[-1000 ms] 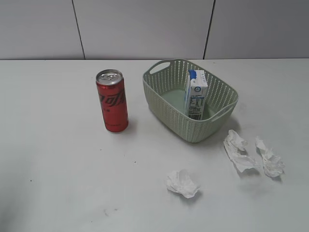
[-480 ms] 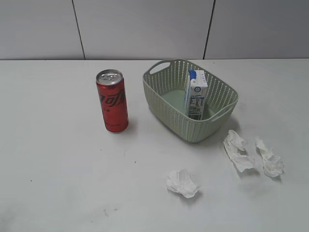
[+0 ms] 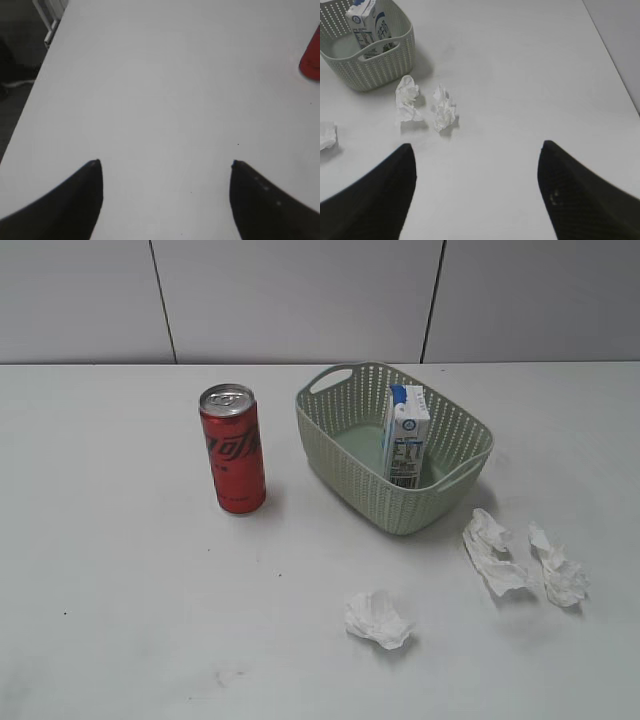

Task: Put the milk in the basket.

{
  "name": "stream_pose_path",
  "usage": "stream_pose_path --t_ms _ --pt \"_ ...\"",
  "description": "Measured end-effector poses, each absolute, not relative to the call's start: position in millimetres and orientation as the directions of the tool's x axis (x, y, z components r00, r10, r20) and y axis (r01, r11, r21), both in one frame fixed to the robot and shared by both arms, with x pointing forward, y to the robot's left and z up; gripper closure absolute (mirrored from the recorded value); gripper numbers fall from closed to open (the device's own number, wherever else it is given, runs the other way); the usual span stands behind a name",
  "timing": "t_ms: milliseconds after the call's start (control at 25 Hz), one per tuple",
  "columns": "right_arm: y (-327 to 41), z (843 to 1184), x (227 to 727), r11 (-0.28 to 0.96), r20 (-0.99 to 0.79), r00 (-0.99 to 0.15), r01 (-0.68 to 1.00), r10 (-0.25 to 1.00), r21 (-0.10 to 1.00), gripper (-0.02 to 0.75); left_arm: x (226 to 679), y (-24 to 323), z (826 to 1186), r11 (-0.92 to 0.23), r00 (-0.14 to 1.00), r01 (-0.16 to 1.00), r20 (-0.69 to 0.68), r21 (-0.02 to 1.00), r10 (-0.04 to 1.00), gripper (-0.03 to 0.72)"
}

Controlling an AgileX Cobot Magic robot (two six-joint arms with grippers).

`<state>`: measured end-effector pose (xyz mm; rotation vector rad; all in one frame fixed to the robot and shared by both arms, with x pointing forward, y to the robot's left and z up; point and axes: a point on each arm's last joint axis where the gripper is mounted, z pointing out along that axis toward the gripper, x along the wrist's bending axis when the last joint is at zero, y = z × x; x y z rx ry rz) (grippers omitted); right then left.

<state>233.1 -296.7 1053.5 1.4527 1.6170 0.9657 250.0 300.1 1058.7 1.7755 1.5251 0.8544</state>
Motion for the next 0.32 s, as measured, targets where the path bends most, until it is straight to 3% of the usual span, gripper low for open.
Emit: stream_pose_path --t_ms 320 --pt "-296.7 1053.5 233.1 0.073 -0.043 -0.080 0.435 0.996 0.898 0.152 226.7 301.0 1058.2 -0.114 0.109 0.456 0.072 0.883 0.991 0.100"
